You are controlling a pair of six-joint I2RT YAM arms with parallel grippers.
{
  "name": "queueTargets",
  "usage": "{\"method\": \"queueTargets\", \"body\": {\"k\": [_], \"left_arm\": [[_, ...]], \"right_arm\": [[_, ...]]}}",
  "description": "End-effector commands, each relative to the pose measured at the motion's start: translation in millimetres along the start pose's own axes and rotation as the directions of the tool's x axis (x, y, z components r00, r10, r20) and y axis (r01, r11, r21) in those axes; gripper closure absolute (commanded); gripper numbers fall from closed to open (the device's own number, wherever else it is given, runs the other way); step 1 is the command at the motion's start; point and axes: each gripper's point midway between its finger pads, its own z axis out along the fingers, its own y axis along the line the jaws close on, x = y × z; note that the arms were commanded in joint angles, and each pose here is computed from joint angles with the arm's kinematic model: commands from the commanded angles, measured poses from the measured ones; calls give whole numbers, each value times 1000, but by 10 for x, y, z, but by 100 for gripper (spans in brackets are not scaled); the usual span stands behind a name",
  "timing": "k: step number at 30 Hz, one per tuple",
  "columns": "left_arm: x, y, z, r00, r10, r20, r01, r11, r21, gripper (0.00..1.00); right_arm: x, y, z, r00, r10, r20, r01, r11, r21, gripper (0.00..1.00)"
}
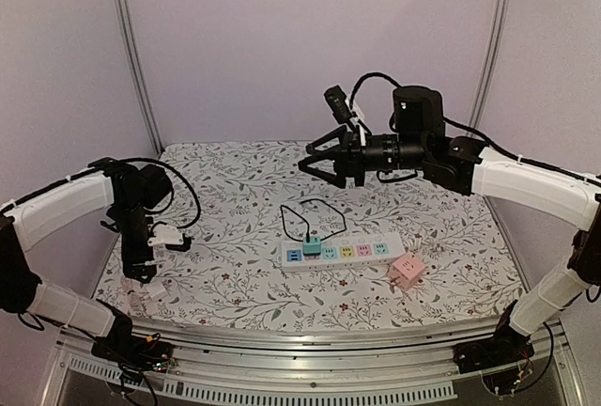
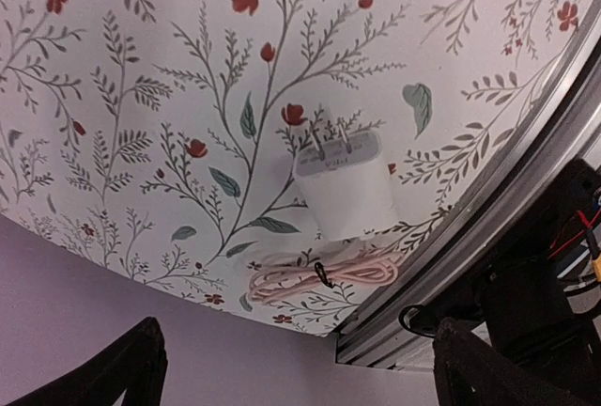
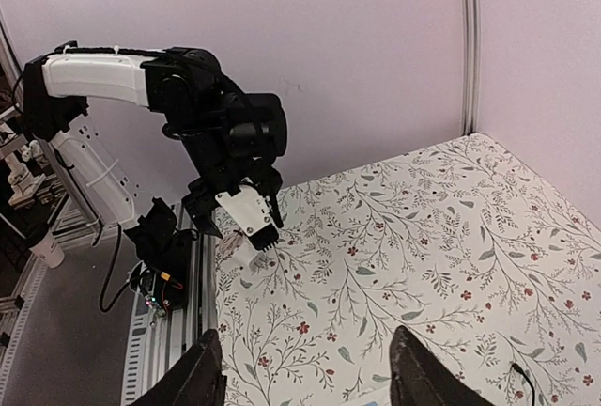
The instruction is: Insert the plug
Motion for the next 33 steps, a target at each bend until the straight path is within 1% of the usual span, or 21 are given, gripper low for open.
{"method": "queueTargets", "body": {"k": [1, 3, 4, 7, 9, 12, 15, 19, 23, 26, 28, 30, 31, 33], "left_arm": [[303, -14, 372, 989, -21, -149, 16, 999, -36, 1], [258, 12, 526, 985, -69, -160, 64, 997, -41, 0], [212, 45, 592, 983, -98, -156, 91, 995, -49, 1], [54, 119, 752, 978, -158, -136, 154, 987, -42, 0], [0, 100, 843, 974, -178, -142, 178, 984, -12, 1], [-31, -65, 902, 975, -177, -137, 188, 980, 71, 1], [-25, -244, 897, 982, -153, -112, 167, 977, 130, 1], [-38, -203, 861, 983, -166, -83, 173, 981, 90, 1], [51, -118, 928, 974, -184, -134, 191, 981, 37, 0], [97, -118, 986, 969, -193, -151, 201, 979, 41, 1], [110, -152, 1025, 967, -195, -166, 207, 977, 60, 5], [110, -172, 1050, 964, -199, -174, 214, 974, 72, 14], [106, -177, 1054, 964, -202, -176, 218, 973, 76, 22], [82, -169, 1044, 963, -209, -169, 225, 971, 81, 42]], "right_arm": [[154, -16, 46, 999, 20, -28, -20, 1000, 15, 31], [173, -23, 43, 999, 17, -30, -17, 1000, 24, 24], [189, -30, 43, 999, 18, -33, -17, 999, 27, 23], [235, -40, 36, 999, 21, -41, -19, 999, 33, 21], [261, -40, 28, 999, 24, -44, -22, 999, 38, 21], [298, -56, 8, 998, 26, -49, -23, 999, 49, 20], [308, -78, 4, 999, 15, -50, -11, 998, 63, 20], [295, -87, 44, 999, 14, -51, -12, 998, 55, 20], [305, -92, 77, 998, 24, -55, -21, 999, 45, 20], [326, -97, 80, 998, 29, -59, -26, 999, 46, 20], [330, -93, 71, 998, 30, -59, -27, 999, 47, 20], [318, -87, 51, 998, 28, -55, -25, 998, 51, 20], [314, -82, 45, 998, 27, -54, -24, 998, 52, 20], [303, -78, 29, 998, 25, -51, -22, 998, 55, 20]]}}
